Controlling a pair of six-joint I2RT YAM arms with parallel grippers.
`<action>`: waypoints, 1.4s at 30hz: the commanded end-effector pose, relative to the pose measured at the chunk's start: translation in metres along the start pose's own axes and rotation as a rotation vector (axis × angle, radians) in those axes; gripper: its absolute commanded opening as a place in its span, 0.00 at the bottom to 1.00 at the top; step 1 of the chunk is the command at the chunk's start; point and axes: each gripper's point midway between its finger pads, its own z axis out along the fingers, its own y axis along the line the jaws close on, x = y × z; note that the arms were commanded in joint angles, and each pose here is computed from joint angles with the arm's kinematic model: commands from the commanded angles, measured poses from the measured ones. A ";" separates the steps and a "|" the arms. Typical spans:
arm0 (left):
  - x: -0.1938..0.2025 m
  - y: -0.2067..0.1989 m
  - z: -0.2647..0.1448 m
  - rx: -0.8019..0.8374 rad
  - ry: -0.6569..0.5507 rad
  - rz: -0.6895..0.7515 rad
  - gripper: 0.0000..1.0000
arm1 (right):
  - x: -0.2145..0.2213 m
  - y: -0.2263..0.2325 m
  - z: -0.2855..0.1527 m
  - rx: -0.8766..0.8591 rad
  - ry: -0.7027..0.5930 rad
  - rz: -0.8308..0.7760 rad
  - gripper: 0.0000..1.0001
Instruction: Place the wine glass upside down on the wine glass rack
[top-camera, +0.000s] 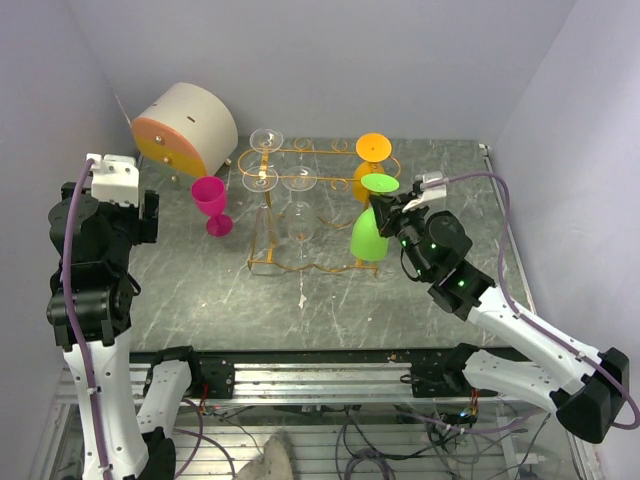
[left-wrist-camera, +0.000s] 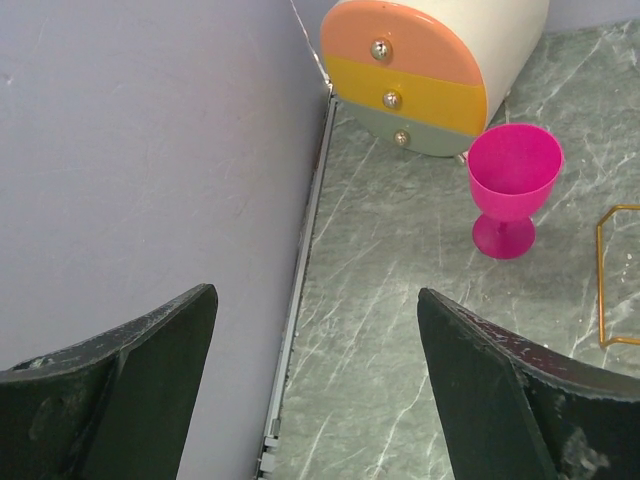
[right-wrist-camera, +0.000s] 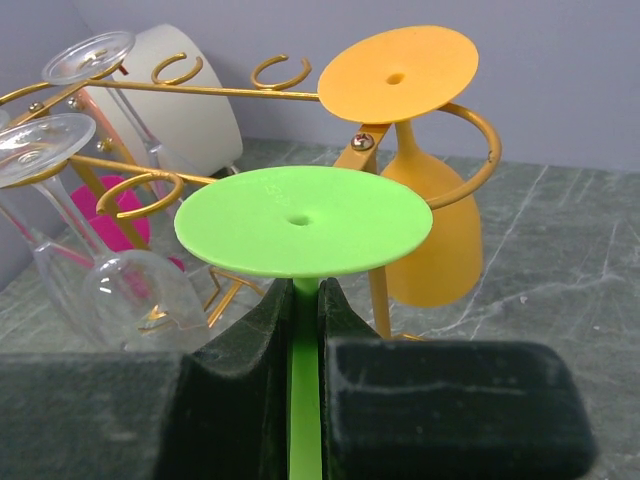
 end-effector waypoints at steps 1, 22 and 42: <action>0.000 -0.004 -0.001 0.019 0.002 -0.013 0.92 | 0.003 -0.008 0.003 0.045 -0.004 0.011 0.00; 0.051 -0.097 0.094 0.512 0.425 -0.054 0.85 | -0.003 -0.017 -0.033 0.033 -0.003 0.048 0.92; 0.069 -0.157 0.229 0.539 0.558 -0.201 0.52 | -0.059 0.010 -0.084 -0.178 -0.127 0.222 1.00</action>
